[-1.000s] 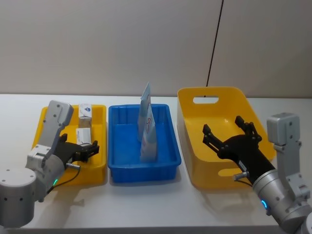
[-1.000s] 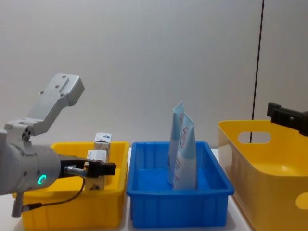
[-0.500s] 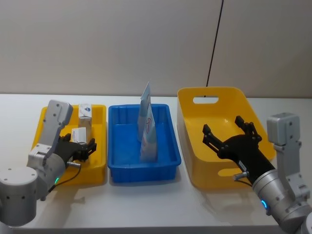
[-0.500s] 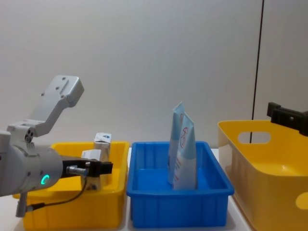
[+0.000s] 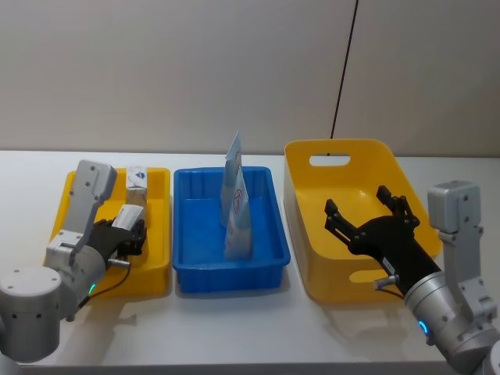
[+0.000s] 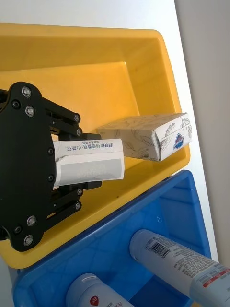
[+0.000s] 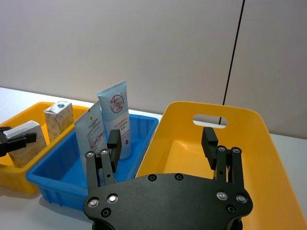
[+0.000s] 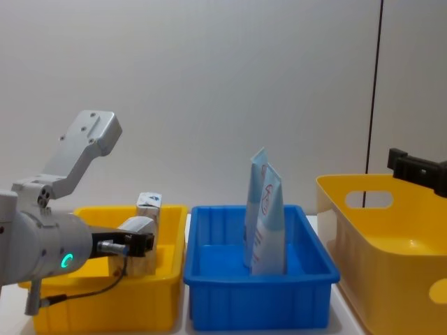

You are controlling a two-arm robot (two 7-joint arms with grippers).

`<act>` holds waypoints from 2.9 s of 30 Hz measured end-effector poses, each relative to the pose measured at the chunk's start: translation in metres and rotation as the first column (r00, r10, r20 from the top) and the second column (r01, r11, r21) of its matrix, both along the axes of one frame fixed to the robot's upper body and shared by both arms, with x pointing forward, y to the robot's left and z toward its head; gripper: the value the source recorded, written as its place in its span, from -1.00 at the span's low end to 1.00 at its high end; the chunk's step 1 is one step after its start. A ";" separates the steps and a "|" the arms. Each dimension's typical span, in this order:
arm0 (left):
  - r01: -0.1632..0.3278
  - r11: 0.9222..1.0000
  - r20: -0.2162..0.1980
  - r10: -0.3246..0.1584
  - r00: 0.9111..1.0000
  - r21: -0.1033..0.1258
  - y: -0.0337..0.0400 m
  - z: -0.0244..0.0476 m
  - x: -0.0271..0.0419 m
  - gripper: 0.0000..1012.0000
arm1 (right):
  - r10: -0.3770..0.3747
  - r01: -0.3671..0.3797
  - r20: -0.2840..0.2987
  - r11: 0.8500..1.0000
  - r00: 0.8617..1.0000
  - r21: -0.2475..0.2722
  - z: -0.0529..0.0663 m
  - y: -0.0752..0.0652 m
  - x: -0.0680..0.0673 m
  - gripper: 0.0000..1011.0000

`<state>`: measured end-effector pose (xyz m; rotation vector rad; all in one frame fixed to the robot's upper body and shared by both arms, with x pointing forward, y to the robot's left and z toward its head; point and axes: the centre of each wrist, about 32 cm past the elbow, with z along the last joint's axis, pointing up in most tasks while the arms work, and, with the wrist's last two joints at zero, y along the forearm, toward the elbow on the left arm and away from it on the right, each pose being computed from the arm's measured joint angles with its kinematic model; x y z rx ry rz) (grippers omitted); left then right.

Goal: Bimanual collaborative sorting of washing and personal care products

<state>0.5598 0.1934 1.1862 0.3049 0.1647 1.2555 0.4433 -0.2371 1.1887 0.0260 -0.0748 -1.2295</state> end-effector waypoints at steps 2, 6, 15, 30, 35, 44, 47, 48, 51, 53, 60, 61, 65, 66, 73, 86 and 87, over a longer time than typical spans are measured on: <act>0.000 1.000 0.000 0.000 1.000 0.000 0.0000 0.0000 0.0001 -0.28 | 0.000 0.000 0.000 1.000 1.000 0.000 0.000 0.000 0.000 0.98; -0.001 1.000 0.000 0.001 1.000 -0.001 0.0000 -0.0002 0.0002 -0.28 | 0.000 0.000 0.000 1.000 1.000 0.000 0.000 0.000 0.000 0.98; 0.009 1.000 0.011 -0.009 1.000 0.000 0.0028 0.0003 -0.0014 -0.28 | 0.000 0.000 0.000 1.000 1.000 0.000 0.000 0.000 0.000 0.98; 0.063 0.997 0.132 -0.069 0.989 0.051 0.0295 0.0205 -0.0150 -0.28 | 0.000 0.000 0.000 1.000 1.000 0.000 0.000 0.000 0.000 0.98; 0.103 0.992 0.173 -0.114 0.978 0.074 0.0383 0.0322 -0.0186 -0.28 | 0.000 0.000 0.000 1.000 1.000 0.000 0.000 0.000 0.000 0.98; 0.197 0.975 0.227 -0.216 0.950 0.103 0.0473 0.0497 -0.0212 -0.28 | 0.000 0.000 0.000 1.000 1.000 0.000 0.000 0.000 0.000 0.98; 0.237 0.965 0.243 -0.258 0.935 0.112 0.0491 0.0562 -0.0213 -0.28 | 0.000 0.000 0.000 1.000 1.000 0.000 0.000 0.000 0.000 0.98; 0.256 0.960 0.249 -0.277 0.928 0.115 0.0500 0.0589 -0.0212 -0.28 | 0.000 0.000 0.000 1.000 1.000 0.000 0.000 0.000 0.000 0.98; 0.299 0.947 0.262 -0.321 0.910 0.121 0.0514 0.0648 -0.0207 -0.28 | 0.000 0.000 0.000 1.000 1.000 0.000 0.000 0.000 0.000 0.98; 0.318 0.940 0.268 -0.341 0.901 0.125 0.0520 0.0678 -0.0204 -0.28 | 0.000 0.000 0.000 1.000 1.000 0.000 0.000 0.000 0.000 0.98; 0.416 0.899 0.284 -0.438 0.853 0.137 0.0543 0.0790 -0.0184 -0.28 | 0.000 0.000 0.000 1.000 1.000 0.000 0.000 0.000 0.000 0.98; 0.427 0.894 0.284 -0.448 0.847 0.138 0.0546 0.0797 -0.0184 -0.28 | 0.000 0.000 0.000 1.000 1.000 0.000 0.000 0.000 0.000 0.98; 0.490 0.859 0.289 -0.511 0.810 0.146 0.0559 0.0865 -0.0169 -0.28 | 0.000 0.000 0.000 1.000 1.000 0.000 0.000 0.000 0.000 0.98; 0.499 0.854 0.289 -0.520 0.804 0.147 0.0561 0.0870 -0.0168 -0.28 | 0.000 0.000 0.000 1.000 1.000 0.000 0.000 0.000 0.000 0.98; 0.591 0.791 0.286 -0.609 0.740 0.156 0.0571 0.0945 -0.0148 -0.28 | 0.000 0.000 0.000 1.000 1.000 0.000 0.000 0.000 0.000 0.98; 0.744 0.649 0.274 -0.753 0.599 0.159 0.0573 0.1039 -0.0105 -0.28 | 0.000 0.000 0.000 1.000 1.000 0.000 0.000 0.000 0.000 0.98; 0.761 0.629 0.271 -0.769 0.579 0.157 0.0572 0.1044 -0.0099 -0.28 | 0.000 0.000 0.000 1.000 1.000 0.000 0.000 0.000 0.000 0.98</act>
